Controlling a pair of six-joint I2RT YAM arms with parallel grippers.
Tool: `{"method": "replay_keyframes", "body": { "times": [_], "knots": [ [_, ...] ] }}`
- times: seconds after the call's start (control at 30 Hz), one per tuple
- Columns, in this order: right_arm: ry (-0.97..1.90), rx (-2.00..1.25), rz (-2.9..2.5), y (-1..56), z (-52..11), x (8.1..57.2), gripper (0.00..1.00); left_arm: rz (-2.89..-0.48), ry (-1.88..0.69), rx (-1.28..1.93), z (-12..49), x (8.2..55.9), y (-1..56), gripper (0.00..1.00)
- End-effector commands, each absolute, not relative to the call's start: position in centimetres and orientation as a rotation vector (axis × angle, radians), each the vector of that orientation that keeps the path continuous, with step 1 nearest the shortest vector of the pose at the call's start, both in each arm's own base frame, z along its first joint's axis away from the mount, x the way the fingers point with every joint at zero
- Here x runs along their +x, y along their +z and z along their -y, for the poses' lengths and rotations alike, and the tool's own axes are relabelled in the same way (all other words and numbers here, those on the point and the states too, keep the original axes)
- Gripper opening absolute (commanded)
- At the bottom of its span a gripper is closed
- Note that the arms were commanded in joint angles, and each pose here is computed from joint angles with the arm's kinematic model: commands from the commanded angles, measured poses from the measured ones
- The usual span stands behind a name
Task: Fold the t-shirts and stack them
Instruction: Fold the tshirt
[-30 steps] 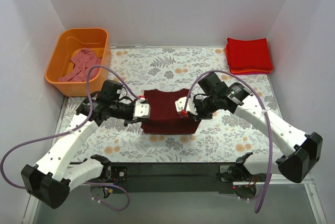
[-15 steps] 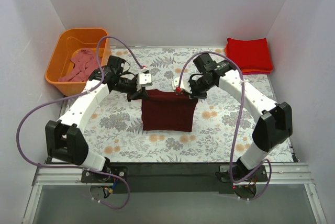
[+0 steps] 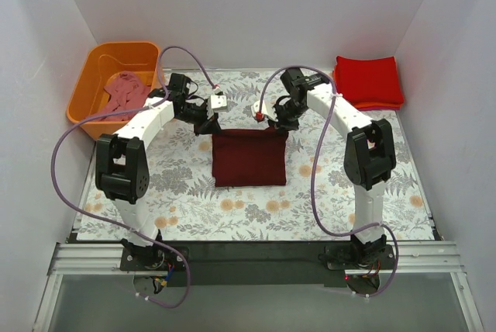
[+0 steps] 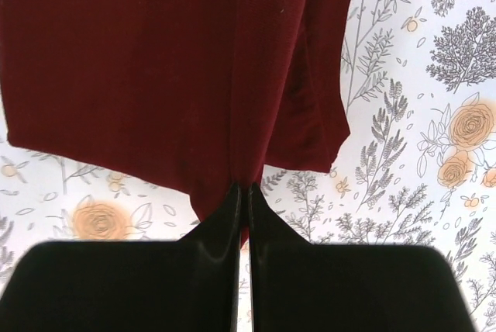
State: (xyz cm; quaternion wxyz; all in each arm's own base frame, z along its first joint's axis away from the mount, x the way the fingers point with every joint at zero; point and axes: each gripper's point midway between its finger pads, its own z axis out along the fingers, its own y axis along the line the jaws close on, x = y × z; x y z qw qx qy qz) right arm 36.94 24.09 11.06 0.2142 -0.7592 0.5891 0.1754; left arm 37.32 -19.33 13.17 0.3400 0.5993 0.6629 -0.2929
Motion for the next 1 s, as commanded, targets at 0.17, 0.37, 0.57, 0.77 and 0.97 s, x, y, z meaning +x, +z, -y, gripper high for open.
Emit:
{"method": "replay_keyframes", "body": {
  "times": [0.17,0.37,0.57,0.77,0.97],
  "knots": [
    [0.441,-2.132,-1.651,9.3,-23.7,40.6,0.01,-1.72,-0.689,1.511,17.8,42.1,11.3,0.0],
    [0.488,-2.112,-1.705,6.2,-24.8,42.3,0.01,-1.783,-0.728,1.482,17.7,43.4,7.4,0.0],
    [0.599,-2.097,-1.821,3.2,-24.7,40.3,0.01,-1.828,-0.804,1.486,18.1,41.7,4.7,0.02],
    [0.815,-2.031,-1.941,3.2,-24.9,34.0,0.01,-1.84,-0.871,1.557,18.7,35.9,3.2,0.03],
    [1.02,-1.957,-2.027,5.2,-24.3,26.5,0.01,-1.772,-0.961,1.588,18.8,29.3,5.1,0.05]
  ]
}}
